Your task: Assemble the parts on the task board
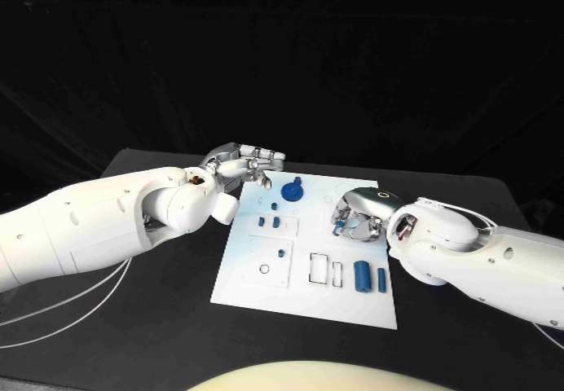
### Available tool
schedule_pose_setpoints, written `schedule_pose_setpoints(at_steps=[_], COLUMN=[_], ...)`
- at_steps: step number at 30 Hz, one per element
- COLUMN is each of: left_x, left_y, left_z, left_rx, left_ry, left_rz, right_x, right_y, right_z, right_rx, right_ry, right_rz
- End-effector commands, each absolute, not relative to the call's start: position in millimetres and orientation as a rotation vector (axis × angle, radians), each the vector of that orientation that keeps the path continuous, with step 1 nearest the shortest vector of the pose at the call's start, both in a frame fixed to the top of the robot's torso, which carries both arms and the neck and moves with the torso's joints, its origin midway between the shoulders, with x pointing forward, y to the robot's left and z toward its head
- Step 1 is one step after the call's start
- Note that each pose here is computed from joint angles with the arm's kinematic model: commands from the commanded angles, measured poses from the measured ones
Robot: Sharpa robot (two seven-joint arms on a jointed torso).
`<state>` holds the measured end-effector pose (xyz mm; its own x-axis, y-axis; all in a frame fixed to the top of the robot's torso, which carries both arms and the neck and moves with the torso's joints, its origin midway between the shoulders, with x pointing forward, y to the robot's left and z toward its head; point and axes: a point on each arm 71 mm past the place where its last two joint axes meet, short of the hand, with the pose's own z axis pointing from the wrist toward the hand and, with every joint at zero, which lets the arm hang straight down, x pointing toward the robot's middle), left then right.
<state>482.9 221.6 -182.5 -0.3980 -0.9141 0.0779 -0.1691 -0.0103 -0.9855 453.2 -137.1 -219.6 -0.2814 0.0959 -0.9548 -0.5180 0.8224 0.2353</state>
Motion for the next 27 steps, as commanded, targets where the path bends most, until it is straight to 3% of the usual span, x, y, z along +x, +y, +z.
schedule_pose_setpoints(at_steps=[1,7,12,27], left_x=[483.3,484.0,484.4,486.8], left_y=[219.5,218.0,216.1,212.0], left_z=[-181.6,-181.9,-182.1,-183.0], left_rx=[-1.137,-1.136,-1.136,-1.139], left_ry=[1.624,1.624,1.625,1.62], left_rz=[-1.484,-1.486,-1.49,-1.494], right_x=[450.1,439.1,426.6,385.6], right_y=[-135.4,-127.8,-107.0,-29.4], right_z=[-204.9,-183.7,-177.8,-213.5], right_rx=[-0.301,-0.296,-0.319,-0.395], right_ry=[1.694,1.643,1.629,1.69], right_rz=[0.644,0.708,0.79,1.012])
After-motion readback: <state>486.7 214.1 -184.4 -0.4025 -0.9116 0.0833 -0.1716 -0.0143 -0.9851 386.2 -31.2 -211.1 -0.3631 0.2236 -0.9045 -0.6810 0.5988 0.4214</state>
